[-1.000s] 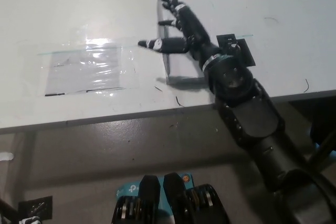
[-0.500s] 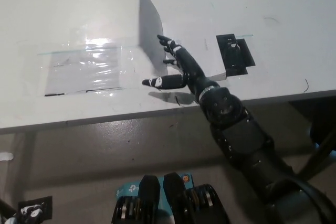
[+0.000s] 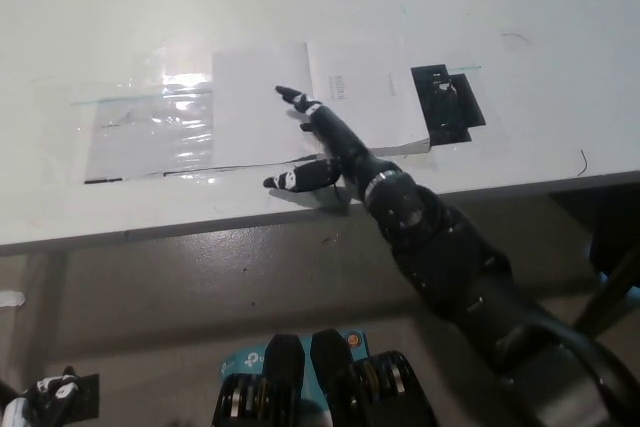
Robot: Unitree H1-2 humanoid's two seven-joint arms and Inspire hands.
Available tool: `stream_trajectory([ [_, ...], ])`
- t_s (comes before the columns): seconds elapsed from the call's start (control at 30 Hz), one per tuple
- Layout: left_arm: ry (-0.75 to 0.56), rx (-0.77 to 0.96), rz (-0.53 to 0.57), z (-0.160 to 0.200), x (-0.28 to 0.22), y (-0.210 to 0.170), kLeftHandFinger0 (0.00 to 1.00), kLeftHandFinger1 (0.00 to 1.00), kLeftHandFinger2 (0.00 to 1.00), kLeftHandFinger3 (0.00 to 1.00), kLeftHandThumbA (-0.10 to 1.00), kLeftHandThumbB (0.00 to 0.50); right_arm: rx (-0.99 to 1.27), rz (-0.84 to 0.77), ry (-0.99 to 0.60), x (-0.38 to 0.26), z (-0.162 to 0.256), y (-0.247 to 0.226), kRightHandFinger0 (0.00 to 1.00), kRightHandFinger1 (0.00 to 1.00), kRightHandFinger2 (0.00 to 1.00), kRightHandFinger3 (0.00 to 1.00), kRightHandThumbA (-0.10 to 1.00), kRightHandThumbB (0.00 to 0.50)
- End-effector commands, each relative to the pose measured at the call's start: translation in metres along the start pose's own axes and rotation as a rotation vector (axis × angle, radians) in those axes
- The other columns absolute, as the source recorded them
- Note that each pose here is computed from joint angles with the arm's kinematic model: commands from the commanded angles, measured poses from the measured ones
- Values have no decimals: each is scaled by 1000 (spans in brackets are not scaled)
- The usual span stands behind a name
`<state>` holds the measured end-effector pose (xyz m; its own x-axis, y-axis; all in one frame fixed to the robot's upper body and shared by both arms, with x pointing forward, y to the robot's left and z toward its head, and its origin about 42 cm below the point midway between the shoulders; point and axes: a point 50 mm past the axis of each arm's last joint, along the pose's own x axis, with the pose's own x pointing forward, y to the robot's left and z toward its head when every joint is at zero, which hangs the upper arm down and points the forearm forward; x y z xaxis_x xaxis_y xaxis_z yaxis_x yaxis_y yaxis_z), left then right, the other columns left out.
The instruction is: The robot uses its right hand to slide under the cover of the book kept in the middle of the desk and open it
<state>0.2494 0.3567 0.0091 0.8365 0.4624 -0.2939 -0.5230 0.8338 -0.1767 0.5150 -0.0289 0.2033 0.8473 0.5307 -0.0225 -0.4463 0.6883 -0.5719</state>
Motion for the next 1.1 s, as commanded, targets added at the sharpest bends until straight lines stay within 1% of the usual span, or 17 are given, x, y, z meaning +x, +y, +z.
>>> stream_trajectory([
  [0.0, -39, 23, 1, 18, 9, -2, 744, 677, 716, 761, 754, 264, -267, 74, -72, 21, 47, -31, 991, 1000, 1000, 1000, 1000, 369],
  [0.1, -37, 23, -5, 18, 8, -2, 775, 701, 726, 758, 770, 240, -359, 112, -77, 24, 55, -32, 931, 945, 998, 1000, 1000, 376],
  [0.2, -40, 23, -11, 17, 9, 0, 779, 714, 739, 766, 772, 244, -377, 130, -76, 24, 56, -30, 902, 913, 966, 1000, 1000, 397],
  [0.43, -19, -1, 4, 8, 3, 4, 808, 722, 738, 779, 774, 234, -326, 149, -81, 16, 47, -30, 1000, 1000, 1000, 1000, 1000, 347],
  [0.53, -6, -24, 24, 1, -2, 5, 809, 714, 722, 771, 755, 246, -240, 122, -109, 9, 49, -35, 1000, 1000, 1000, 1000, 1000, 283],
  [0.57, -7, -16, 17, 0, -4, 4, 811, 709, 718, 774, 768, 224, -164, 79, -157, 1, 49, -44, 912, 916, 967, 1000, 1000, 227],
  [0.6, -5, -20, 21, -2, -5, 5, 811, 708, 717, 775, 770, 224, -166, 84, -156, 1, 50, -42, 904, 911, 960, 998, 1000, 224],
  [0.63, -4, -27, 23, -5, -6, 5, 813, 708, 714, 776, 771, 231, -126, 65, -183, -5, 53, -47, 830, 888, 943, 995, 1000, 191],
  [0.67, -2, -28, 35, -7, -7, 6, 797, 698, 706, 771, 764, 239, -46, 37, -209, -17, 57, -57, 732, 858, 937, 1000, 1000, 190],
  [0.7, -2, -25, 43, -9, -8, 7, 782, 689, 697, 766, 767, 233, -15, 31, -228, -23, 60, -62, 705, 865, 940, 997, 1000, 258],
  [0.73, -2, -25, 49, -9, -9, 7, 763, 680, 687, 759, 762, 237, 28, 17, -249, -30, 62, -68, 698, 864, 939, 992, 1000, 273],
  [0.77, -2, -18, 50, -10, -10, 8, 763, 683, 693, 764, 771, 225, 86, 4, -260, -38, 66, -74, 687, 860, 927, 971, 1000, 323],
  [0.8, 3, -23, 59, -11, -11, 8, 750, 677, 693, 768, 775, 224, 136, -16, -259, -46, 68, -80, 681, 865, 920, 978, 1000, 334],
  [0.87, 7, -32, 73, -13, -13, 10, 745, 672, 686, 764, 767, 230, 181, -29, -274, -55, 72, -85, 686, 874, 925, 1000, 1000, 331],
  [0.9, 9, -31, 66, -17, -15, 10, 749, 684, 705, 768, 767, 230, 285, -89, -309, -81, 76, -105, 707, 878, 902, 998, 1000, 289],
  [0.97, 17, -37, 75, -21, -19, 11, 753, 688, 710, 765, 757, 232, 339, -107, -321, -93, 78, -114, 728, 896, 907, 1000, 1000, 295],
  [1.07, 23, -43, 70, -25, -22, 12, 771, 712, 736, 779, 762, 217, 502, -197, -381, -124, 79, -134, 675, 854, 887, 1000, 1000, 271],
])
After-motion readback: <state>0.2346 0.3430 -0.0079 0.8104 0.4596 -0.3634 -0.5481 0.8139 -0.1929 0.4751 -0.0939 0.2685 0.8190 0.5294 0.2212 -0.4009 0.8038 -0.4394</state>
